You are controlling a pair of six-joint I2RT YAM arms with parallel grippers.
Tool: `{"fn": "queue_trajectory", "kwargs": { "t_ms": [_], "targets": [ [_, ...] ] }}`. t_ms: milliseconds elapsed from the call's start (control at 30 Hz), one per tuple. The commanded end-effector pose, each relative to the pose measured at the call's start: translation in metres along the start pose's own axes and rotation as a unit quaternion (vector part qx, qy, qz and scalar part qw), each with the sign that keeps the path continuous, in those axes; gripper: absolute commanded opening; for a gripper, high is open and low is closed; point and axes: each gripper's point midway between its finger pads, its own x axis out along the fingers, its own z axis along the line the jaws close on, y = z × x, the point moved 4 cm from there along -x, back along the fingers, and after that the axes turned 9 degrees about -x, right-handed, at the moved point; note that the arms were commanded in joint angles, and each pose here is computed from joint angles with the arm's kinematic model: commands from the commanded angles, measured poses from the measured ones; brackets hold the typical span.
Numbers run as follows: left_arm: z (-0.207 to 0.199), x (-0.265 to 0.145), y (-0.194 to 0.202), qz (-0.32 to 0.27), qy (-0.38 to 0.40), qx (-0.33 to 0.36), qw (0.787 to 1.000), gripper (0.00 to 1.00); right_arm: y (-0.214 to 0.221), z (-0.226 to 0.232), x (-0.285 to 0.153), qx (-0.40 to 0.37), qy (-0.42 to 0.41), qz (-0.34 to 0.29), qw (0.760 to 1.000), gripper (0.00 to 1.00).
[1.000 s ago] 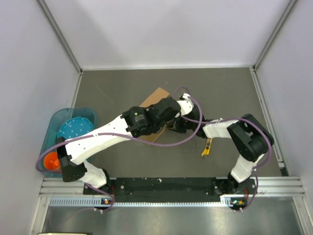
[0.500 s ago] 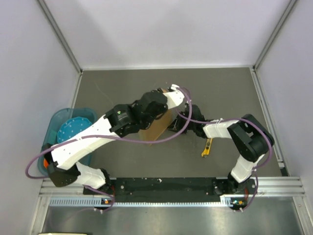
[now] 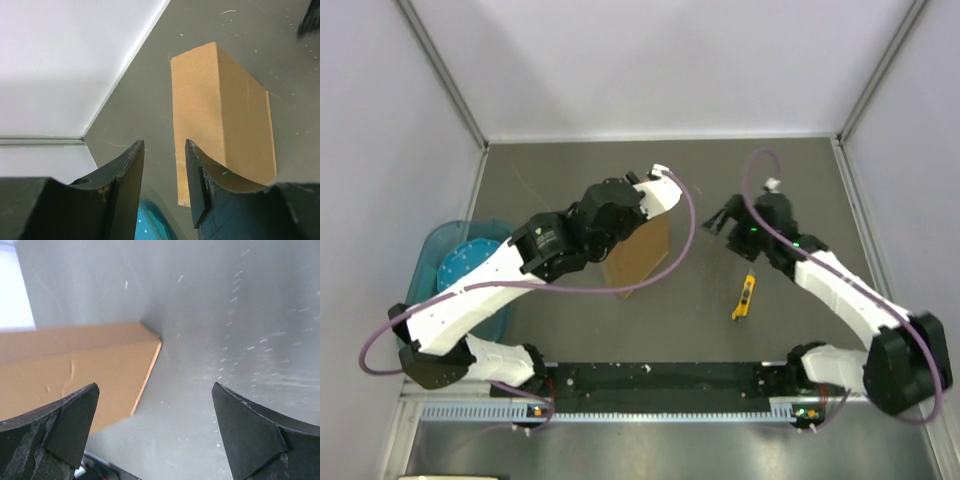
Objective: Unpack the express box
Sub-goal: Adjust the express box at the center of the board.
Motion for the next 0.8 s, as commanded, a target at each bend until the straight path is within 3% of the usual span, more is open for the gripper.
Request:
{"fn": "queue_trajectory", "kwargs": {
  "t_ms": [0,133,233,333,367,500,567,600,767],
  "targets": [
    [0.013,-0.020,-0.021,-0.055,0.014,-0.048,0.997,0.43,-0.010,-0.036,-0.031,0.089,0.013,0.014,0.996,0.99],
    [0.008,-0.019,-0.018,-0.054,0.031,-0.047,0.997,0.40,-0.003,-0.057,-0.054,0.051,0.046,-0.003,0.998,0.99],
    [0.009,-0.019,-0.016,-0.052,0.031,-0.047,0.997,0.41,0.001,-0.083,-0.083,-0.014,0.195,0.018,0.981,0.99],
    [0.011,-0.017,-0.014,-0.046,0.021,-0.043,0.998,0.41,0.007,-0.090,-0.107,-0.014,0.253,0.040,0.967,0.99],
    [0.012,-0.016,-0.016,-0.048,0.017,-0.045,0.998,0.61,0.013,-0.093,-0.112,-0.008,0.263,0.049,0.963,0.99],
    [0.019,-0.016,-0.018,-0.050,0.005,-0.049,0.998,0.65,0.025,-0.096,-0.114,0.007,0.275,0.058,0.960,0.98],
    [0.025,-0.017,-0.018,-0.052,-0.001,-0.054,0.997,0.78,0.033,-0.100,-0.108,0.006,0.290,0.077,0.954,0.89],
    [0.027,-0.018,-0.019,-0.055,0.002,-0.058,0.997,0.99,0.041,-0.099,-0.106,-0.001,0.291,0.089,0.953,0.88],
    [0.040,-0.019,-0.021,-0.057,-0.007,-0.067,0.996,0.99,0.062,-0.099,-0.085,-0.024,0.321,0.110,0.940,0.88]
  ]
}}
